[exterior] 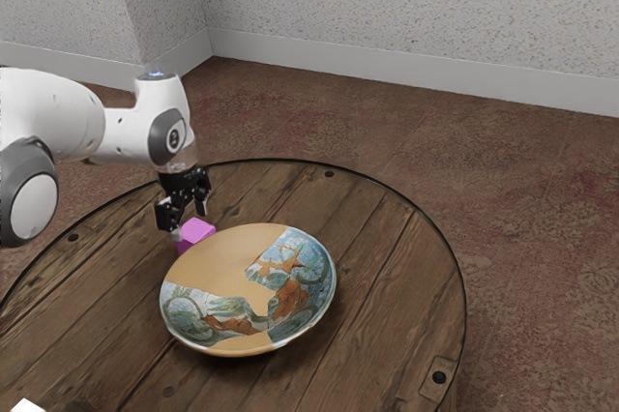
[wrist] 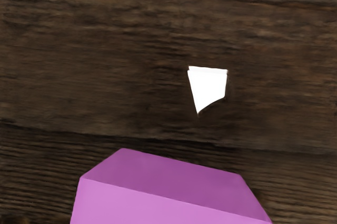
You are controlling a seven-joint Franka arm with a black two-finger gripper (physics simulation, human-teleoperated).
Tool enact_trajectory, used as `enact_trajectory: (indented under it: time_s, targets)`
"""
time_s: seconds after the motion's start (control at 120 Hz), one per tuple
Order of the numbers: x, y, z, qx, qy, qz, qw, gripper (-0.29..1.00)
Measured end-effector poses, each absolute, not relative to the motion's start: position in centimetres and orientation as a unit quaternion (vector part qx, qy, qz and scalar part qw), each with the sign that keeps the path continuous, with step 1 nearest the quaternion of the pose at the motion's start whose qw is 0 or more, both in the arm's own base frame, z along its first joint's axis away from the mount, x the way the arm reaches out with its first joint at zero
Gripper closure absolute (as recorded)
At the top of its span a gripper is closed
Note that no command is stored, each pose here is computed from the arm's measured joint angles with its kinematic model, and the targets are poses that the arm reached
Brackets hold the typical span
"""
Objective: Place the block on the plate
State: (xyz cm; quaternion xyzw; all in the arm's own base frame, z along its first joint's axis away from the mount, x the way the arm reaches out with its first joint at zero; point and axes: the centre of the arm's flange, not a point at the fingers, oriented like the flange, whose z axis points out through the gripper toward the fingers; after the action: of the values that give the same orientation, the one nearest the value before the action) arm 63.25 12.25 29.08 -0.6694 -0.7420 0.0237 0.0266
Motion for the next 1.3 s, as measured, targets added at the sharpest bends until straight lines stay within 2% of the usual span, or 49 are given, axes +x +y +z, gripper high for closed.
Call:
enact_trajectory:
  time_s: [0.95,1.067,1.2,1.3]
  targets:
    - [62.6,12.2,26.7,-0.665,-0.746,0.030,0.031,0.01]
    - [62.5,12.5,26.2,-0.663,-0.747,0.031,0.033,0.07]
    - [62.5,12.7,26.0,-0.662,-0.749,0.031,0.034,0.22]
    - [62.5,12.7,26.1,-0.661,-0.749,0.031,0.035,0.26]
